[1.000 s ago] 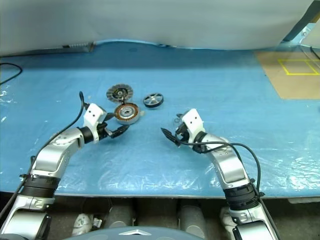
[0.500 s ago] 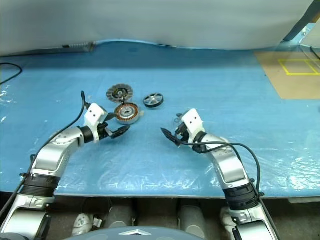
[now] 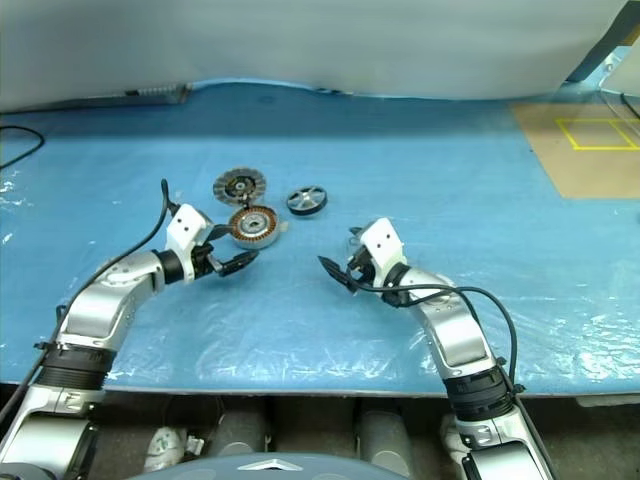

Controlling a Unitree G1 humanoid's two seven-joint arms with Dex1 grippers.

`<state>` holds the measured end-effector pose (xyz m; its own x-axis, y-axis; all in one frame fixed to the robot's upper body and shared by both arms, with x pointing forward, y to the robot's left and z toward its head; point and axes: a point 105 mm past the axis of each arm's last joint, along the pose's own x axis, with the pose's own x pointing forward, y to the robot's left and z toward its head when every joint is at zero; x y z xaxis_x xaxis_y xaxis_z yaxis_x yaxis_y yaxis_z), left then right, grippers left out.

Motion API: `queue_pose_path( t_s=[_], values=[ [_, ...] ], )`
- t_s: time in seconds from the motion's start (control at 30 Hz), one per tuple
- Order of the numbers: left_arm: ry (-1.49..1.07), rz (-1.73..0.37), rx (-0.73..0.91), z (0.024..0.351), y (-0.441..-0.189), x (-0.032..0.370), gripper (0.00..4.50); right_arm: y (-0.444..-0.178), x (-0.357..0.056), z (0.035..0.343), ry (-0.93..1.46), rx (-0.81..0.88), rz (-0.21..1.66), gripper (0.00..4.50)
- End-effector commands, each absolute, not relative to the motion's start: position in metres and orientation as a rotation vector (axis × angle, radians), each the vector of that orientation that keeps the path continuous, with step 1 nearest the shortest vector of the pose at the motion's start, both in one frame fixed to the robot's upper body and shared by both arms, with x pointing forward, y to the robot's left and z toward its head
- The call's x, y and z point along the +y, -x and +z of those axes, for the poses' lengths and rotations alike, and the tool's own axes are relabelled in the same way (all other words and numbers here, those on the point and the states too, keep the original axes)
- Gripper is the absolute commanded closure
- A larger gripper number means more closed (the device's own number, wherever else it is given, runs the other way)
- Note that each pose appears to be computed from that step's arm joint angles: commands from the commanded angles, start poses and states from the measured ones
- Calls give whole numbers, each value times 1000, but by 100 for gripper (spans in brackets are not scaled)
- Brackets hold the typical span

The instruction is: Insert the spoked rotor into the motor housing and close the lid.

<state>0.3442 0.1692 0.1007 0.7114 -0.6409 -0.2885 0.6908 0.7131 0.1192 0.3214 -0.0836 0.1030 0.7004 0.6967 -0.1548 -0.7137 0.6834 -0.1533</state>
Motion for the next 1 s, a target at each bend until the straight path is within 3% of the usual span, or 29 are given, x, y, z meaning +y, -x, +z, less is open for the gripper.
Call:
queue_pose_path(
  t_s=[0.03, 0.23, 0.43, 1.0],
  values=[
    [-273, -768, 190, 114, -348, 175, 3, -322, -81, 113, 212, 41, 799, 0],
    [-241, -864, 131, 130, -361, 177, 3, -316, -75, 118, 191, -3, 830, 0],
    [-380, -1013, 101, 138, -373, 174, 3, -307, -67, 114, 179, -19, 868, 0],
    [-652, -1319, 186, 133, -383, 152, 3, -302, -55, 110, 197, -40, 913, 0]
  ],
)
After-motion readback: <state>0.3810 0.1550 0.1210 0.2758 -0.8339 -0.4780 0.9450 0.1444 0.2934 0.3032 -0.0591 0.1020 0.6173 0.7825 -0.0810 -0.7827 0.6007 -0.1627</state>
